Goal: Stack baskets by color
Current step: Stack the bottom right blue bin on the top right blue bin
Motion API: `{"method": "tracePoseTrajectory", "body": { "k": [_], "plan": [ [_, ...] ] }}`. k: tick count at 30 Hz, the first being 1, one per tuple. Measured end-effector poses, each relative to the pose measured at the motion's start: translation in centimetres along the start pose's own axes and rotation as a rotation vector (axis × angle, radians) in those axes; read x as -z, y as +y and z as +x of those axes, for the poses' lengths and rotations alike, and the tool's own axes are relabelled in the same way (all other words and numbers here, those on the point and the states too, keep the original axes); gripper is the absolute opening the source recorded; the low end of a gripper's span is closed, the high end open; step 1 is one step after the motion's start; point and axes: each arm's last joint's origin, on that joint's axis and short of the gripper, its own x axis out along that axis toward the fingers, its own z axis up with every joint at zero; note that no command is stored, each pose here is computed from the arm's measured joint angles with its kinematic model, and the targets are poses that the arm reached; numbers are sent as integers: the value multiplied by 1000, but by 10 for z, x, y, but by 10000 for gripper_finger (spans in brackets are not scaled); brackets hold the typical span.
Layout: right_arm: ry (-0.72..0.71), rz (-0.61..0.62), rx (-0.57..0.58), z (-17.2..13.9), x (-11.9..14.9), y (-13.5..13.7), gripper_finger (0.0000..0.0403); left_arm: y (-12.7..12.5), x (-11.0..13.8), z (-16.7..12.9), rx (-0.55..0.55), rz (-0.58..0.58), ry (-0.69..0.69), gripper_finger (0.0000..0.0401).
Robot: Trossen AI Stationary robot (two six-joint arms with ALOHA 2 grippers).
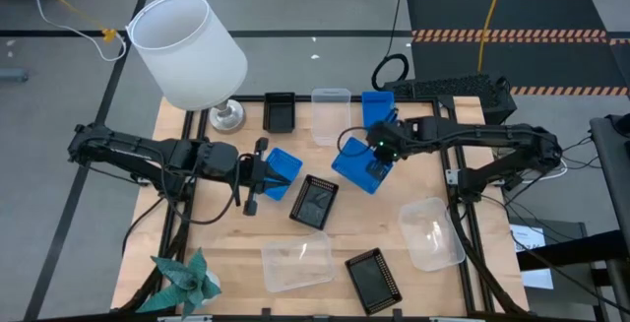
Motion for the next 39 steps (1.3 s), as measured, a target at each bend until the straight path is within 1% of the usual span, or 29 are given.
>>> {"method": "tracePoseTrajectory", "body": {
  "k": [5, 11, 16, 23, 26, 32, 37, 39],
  "plan": [
    [-73, 45, -4, -10, -5, -13, 2, 0, 0, 0, 0, -1, 0, 26],
    [-221, 120, -2, -28, -14, -37, 1, 0, 0, 0, 0, -1, 0, 26],
    [-324, 176, 80, -39, -19, -60, 3, 0, 0, 0, 0, -5, 0, 26],
    [-404, 249, 157, -43, -27, -94, 6, 0, 0, 0, 0, -5, 0, 26],
    [-438, 292, 174, -42, -29, -109, 6, 0, 0, 0, 0, -5, 0, 26],
    [-502, 372, 110, -28, -28, -131, 7, 0, 0, 0, 0, -5, 0, 26],
    [-504, 423, 74, -11, -19, -144, 8, 0, 0, 0, 0, -3, 0, 26],
    [-496, 453, 86, -4, -14, -150, 8, 0, 0, 0, 0, -1, 0, 26]
  ]
}}
